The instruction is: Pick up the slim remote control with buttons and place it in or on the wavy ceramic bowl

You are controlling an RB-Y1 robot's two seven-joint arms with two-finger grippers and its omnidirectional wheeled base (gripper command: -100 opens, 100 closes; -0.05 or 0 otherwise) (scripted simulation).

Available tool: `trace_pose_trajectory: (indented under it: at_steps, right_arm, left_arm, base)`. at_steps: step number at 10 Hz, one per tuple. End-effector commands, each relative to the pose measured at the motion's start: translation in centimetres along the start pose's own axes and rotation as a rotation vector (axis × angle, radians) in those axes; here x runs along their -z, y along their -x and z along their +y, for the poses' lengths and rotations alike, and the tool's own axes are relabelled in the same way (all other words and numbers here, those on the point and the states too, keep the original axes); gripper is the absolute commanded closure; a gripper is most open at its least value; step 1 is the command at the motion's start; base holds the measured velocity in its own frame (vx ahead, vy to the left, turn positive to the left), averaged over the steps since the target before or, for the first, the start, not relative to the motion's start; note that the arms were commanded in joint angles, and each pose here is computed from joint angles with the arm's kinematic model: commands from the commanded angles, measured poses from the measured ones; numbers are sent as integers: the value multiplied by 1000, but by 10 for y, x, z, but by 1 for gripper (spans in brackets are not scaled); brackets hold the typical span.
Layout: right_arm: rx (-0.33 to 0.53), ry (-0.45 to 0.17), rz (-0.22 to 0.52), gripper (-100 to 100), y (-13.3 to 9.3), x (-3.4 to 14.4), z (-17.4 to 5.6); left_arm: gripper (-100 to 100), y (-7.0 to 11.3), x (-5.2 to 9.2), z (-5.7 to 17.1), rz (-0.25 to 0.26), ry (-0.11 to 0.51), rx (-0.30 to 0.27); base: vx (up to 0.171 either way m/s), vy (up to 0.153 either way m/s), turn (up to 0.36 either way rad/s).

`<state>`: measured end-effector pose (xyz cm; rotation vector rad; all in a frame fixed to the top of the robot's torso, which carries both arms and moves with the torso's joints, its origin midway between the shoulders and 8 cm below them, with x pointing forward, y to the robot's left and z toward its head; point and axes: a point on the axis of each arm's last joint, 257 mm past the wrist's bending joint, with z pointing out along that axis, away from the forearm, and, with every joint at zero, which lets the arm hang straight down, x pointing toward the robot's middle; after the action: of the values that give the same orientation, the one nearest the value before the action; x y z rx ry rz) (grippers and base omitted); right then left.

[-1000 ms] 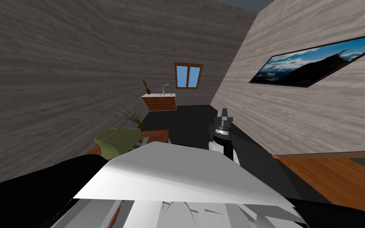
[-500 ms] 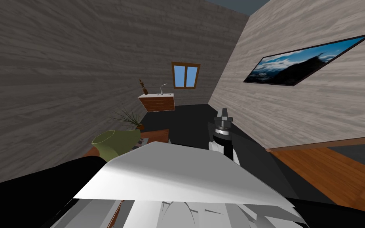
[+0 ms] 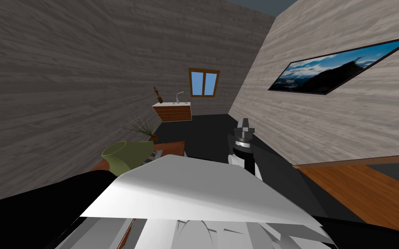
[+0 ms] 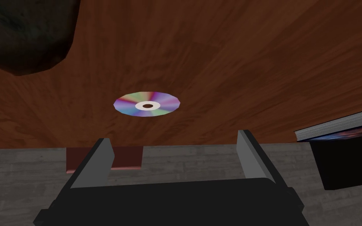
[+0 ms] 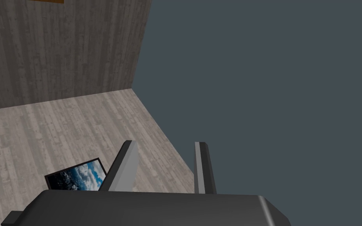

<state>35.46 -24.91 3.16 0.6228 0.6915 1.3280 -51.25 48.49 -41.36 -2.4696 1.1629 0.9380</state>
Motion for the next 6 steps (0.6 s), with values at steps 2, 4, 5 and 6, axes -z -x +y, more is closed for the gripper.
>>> trace_pose_trajectory:
  at_steps: [2,4,5,6]
  right_arm:
    - [0,0,0,0,0,0,0]
    - [0,0,0,0,0,0,0]
    - [0,0,0,0,0,0,0]
    - [0,0,0,0,0,0,0]
  left_arm:
    - [-100,10,10,8,1,-4,-4]
    - [-100,16,17,14,2,-7,-6]
    - [-100,18,21,17,4,-7,-7]
    - [-100,21,25,20,5,-8,-8]
  base:
    - [0,0,0]
    - [0,0,0]
    - [0,0,0]
    - [4,-4,13]
